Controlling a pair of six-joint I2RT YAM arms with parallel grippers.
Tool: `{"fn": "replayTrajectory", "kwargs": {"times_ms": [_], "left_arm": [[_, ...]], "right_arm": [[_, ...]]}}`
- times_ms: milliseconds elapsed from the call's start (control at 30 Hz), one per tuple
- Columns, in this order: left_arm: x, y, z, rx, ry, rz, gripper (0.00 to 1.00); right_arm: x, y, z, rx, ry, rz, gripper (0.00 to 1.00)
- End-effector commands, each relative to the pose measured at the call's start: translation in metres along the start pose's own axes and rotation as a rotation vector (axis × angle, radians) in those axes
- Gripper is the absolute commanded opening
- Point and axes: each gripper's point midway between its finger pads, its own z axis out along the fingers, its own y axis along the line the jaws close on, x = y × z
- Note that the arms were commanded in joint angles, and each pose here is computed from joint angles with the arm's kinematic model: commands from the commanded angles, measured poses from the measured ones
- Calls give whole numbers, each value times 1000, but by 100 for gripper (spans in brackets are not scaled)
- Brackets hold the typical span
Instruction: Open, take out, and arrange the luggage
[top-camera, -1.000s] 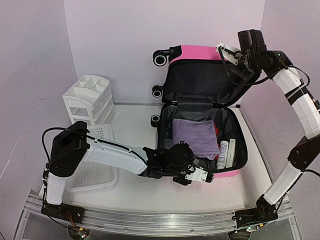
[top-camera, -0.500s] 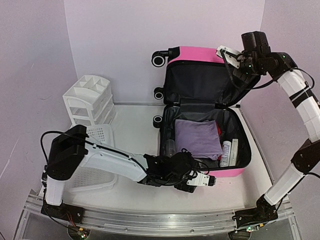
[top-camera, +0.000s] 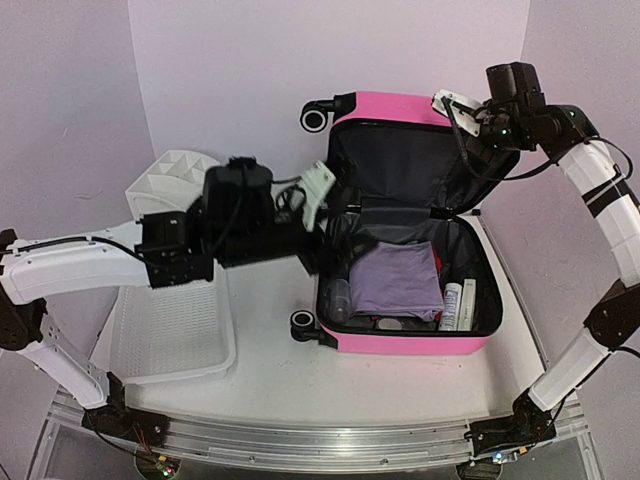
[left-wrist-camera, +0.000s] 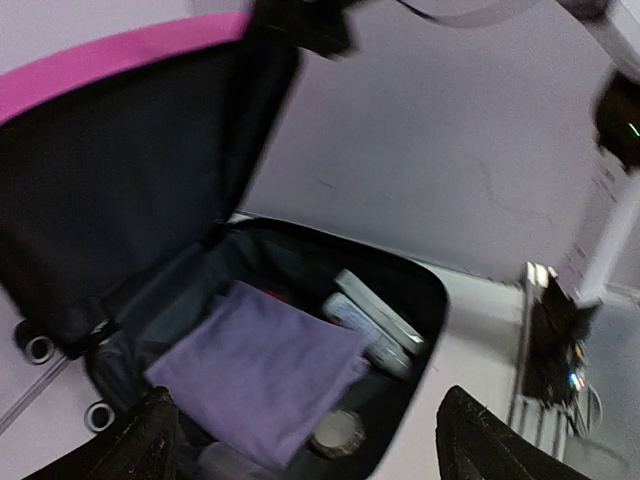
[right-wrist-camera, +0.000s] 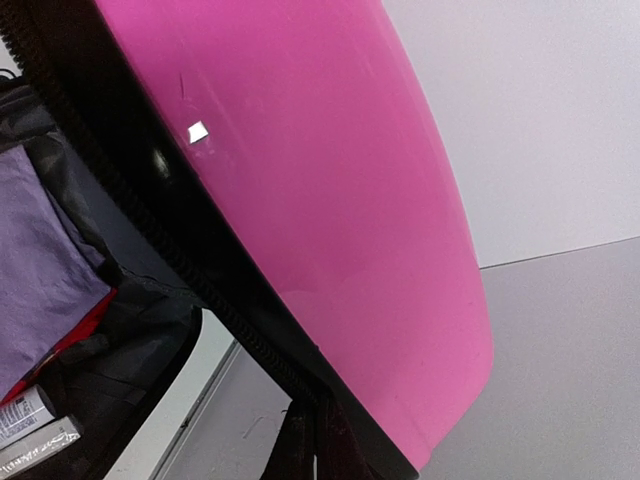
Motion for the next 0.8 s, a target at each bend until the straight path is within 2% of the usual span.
{"fn": "replayTrajectory", "kwargs": {"times_ms": [0,167,267,400,633,767], "left_arm": [[-42,93,-24,-286,-99,-221,90],[-29,168,-7,-436,-70,-187,88],[-24,185,18,-445,-58,-72,84],[-25,197,46,-470,-121,49,79],[-21,252,62,-665,-203,19,74],[-26,269,64,-715,-274,10,72]], "right_arm": [[0,7,3,-30,-16,29,0],[0,8,1,-33,-20,44,0],[-1,7,0,-34,-29,56,0],[-3,5,-2,-33,-37,76,0],[0,4,-5,-32,-33,85,0],[0,4,-8,-35,-38,92,0]]}}
